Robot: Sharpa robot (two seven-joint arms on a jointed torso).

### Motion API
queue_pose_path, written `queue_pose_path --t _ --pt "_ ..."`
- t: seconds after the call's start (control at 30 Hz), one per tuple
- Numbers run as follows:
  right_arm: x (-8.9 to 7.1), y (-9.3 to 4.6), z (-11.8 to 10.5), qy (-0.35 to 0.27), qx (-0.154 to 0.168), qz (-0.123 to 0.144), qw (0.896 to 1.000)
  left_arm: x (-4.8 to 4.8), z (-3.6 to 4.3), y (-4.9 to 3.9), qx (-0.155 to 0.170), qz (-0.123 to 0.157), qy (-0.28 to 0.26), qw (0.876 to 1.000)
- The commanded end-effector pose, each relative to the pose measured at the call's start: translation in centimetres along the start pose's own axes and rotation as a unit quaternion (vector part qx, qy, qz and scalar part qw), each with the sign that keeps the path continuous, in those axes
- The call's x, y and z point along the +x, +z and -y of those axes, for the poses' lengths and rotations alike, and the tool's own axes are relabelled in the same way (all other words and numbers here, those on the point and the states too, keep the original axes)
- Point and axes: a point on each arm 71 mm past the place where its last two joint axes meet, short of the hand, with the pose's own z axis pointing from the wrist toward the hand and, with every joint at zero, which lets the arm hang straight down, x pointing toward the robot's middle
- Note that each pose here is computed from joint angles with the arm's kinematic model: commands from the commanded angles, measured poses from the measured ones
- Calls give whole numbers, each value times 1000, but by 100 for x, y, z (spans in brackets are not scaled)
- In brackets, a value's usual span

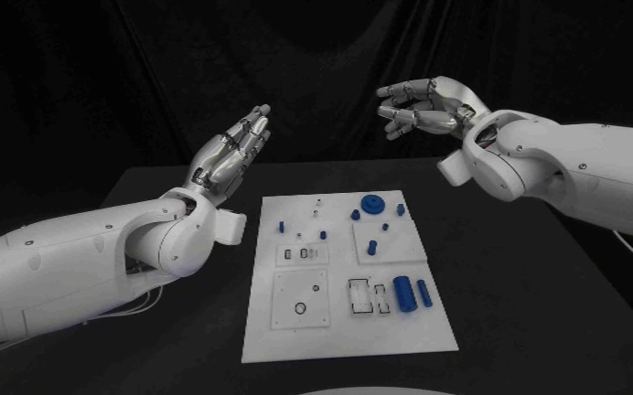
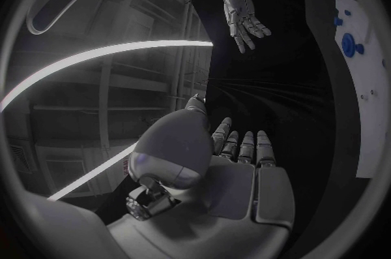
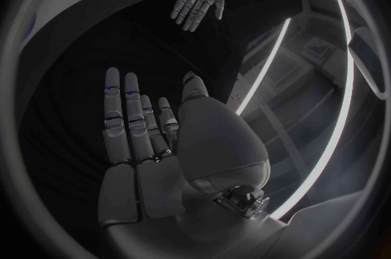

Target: Assemble the parts on the task board

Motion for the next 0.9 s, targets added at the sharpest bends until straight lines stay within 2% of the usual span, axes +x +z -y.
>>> queue_pose_path --t 0.03,0.07,0.1,0.17,0.3,0.43,0.57,0.77,0.9 --pt "111 79 -28 -245 12 -88 965 23 102 -10 35 -10 1 999" --pt "132 122 -49 -290 5 -100 952 20 117 -17 36 -11 2 999" --pt "146 148 -58 -314 2 -106 943 18 125 -21 37 -13 4 999" --pt "195 227 -63 -373 -5 -121 920 10 144 -27 41 -19 9 999" --pt "323 338 1 -437 -22 -133 889 -9 165 -30 48 -32 22 998" --pt "485 386 107 -483 -42 -147 862 -28 166 -25 48 -40 28 998" --pt "634 395 200 -504 -52 -163 847 -48 160 -18 47 -44 29 998" --pt "850 377 325 -521 -68 -175 832 -83 151 -7 47 -45 31 997" --pt "937 362 390 -524 -70 -182 829 -83 139 9 46 -47 30 997"
